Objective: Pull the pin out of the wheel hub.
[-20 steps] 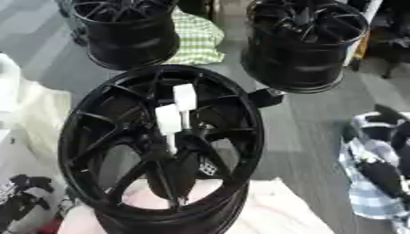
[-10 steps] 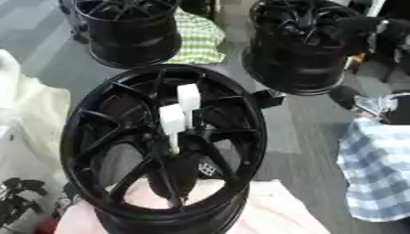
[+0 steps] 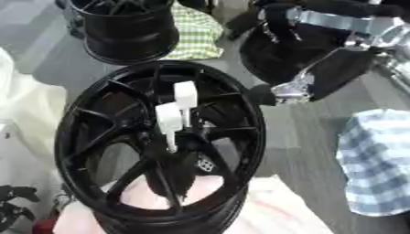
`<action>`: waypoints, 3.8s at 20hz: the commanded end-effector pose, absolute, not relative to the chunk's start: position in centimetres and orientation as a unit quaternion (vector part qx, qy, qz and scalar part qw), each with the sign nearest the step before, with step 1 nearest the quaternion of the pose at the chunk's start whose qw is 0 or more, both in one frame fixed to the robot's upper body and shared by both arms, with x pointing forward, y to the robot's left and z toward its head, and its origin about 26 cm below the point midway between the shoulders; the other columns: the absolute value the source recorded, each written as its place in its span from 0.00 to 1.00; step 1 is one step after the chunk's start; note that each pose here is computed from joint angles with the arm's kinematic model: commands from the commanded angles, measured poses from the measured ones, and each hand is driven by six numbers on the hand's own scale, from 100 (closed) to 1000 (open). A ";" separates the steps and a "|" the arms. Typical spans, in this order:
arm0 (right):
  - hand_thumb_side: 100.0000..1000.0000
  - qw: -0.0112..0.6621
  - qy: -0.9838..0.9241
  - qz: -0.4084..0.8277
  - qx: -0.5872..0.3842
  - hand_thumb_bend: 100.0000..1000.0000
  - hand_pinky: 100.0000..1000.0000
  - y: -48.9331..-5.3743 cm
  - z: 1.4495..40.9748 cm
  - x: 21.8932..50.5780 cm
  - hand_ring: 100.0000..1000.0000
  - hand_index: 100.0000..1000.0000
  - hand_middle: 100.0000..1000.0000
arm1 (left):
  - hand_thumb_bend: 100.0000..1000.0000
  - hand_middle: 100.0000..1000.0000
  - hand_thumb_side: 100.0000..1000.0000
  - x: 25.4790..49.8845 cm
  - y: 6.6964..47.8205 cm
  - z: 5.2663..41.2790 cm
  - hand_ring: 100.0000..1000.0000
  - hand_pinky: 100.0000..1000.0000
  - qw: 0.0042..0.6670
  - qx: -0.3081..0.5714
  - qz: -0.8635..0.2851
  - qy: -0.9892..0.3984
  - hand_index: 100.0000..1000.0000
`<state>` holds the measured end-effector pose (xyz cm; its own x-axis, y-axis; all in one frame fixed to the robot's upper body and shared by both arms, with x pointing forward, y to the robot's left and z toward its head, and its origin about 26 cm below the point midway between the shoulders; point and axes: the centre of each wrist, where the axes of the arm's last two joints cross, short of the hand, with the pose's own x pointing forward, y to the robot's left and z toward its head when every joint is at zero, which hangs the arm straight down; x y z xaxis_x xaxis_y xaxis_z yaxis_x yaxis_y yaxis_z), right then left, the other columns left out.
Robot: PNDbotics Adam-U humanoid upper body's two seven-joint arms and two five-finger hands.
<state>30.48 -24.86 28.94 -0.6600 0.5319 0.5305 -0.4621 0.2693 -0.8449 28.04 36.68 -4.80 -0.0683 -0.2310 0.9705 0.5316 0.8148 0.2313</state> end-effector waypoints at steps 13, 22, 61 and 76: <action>0.32 0.453 -0.630 0.626 -0.080 0.47 0.83 -23.0 25.8 36.8 0.88 0.96 0.89 | 0.00 0.56 1.00 31.4 33.3 -2.9 0.00 0.48 0.593 -0.150 -0.374 -0.697 0.74; 0.32 0.487 -0.630 0.592 -0.122 0.44 0.82 -24.6 23.4 39.2 0.86 0.95 0.85 | 0.00 0.56 1.00 32.2 32.4 -2.6 0.00 0.48 0.585 -0.157 -0.381 -0.699 0.74; 0.26 0.433 -0.739 0.500 -0.129 0.25 0.66 -27.6 29.2 36.9 0.56 0.60 0.48 | 0.00 0.56 1.00 31.5 33.5 -3.0 0.00 0.48 0.603 -0.151 -0.375 -0.688 0.74; 0.32 0.638 -0.646 0.044 -0.417 0.58 0.75 -47.4 10.7 23.9 0.75 0.92 0.82 | 0.00 0.56 1.00 28.6 37.7 -3.4 0.00 0.49 0.638 -0.109 -0.338 -0.683 0.74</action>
<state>24.22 -46.35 10.94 0.1298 0.5936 0.7942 0.4048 0.6995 -0.5889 28.40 36.66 -4.60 -0.0601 -0.2382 0.9693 0.5425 0.8074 0.2321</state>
